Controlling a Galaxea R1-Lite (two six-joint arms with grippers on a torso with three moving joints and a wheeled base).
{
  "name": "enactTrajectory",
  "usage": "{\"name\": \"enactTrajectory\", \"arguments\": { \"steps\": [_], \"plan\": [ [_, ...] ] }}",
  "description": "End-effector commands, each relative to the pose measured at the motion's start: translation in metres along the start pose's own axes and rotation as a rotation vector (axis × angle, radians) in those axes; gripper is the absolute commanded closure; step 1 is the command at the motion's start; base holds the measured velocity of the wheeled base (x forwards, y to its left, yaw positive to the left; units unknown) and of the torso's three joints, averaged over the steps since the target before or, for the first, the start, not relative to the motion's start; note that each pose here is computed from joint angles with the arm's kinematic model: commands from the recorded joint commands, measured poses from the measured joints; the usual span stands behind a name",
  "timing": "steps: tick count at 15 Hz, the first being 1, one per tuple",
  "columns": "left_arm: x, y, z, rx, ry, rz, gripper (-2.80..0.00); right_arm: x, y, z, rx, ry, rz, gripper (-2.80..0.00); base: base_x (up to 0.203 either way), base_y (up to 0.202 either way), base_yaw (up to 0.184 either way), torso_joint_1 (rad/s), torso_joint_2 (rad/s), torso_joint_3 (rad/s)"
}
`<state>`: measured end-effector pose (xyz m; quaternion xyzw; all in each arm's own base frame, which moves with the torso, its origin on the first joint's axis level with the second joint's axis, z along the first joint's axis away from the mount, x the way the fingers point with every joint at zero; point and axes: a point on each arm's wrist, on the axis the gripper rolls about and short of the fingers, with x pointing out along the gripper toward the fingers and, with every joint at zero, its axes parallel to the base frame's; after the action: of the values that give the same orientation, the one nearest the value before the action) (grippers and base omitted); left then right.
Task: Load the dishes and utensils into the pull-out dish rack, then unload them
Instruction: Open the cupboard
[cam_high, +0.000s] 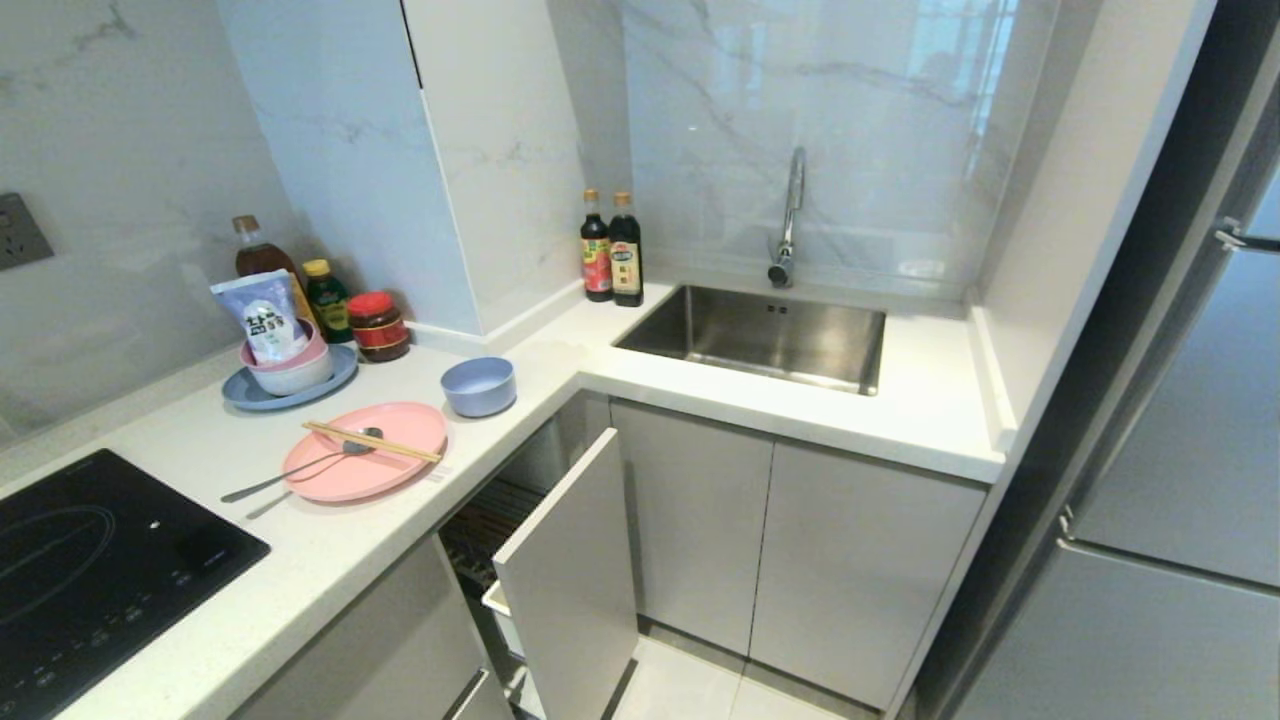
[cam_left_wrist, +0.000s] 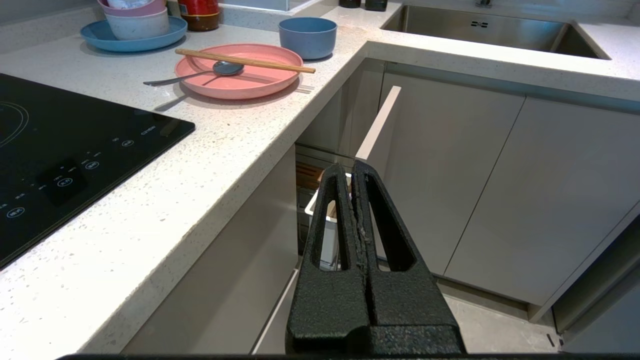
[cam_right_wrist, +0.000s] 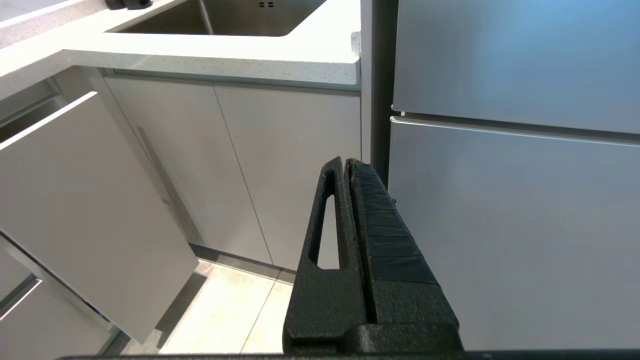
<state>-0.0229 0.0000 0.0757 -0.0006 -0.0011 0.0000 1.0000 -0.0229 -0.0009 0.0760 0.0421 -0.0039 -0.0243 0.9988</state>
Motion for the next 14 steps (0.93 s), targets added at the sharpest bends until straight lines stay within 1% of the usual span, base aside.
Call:
{"name": "enactTrajectory", "arguments": {
  "steps": [1,14],
  "plan": [
    [0.0001,0.0,-0.0001,0.0,0.001,0.001,0.0,-0.0003,0.0,0.0,0.001,-0.005,0.0,0.0,0.0,0.0,0.0,0.0,0.0,0.0],
    [0.0001,0.0,-0.0001,0.0,0.001,0.0,0.0,-0.0003,0.0,0.0,-0.001,-0.005,0.0,0.0,0.0,0.0,0.0,0.0,0.0,0.0]
  ]
}}
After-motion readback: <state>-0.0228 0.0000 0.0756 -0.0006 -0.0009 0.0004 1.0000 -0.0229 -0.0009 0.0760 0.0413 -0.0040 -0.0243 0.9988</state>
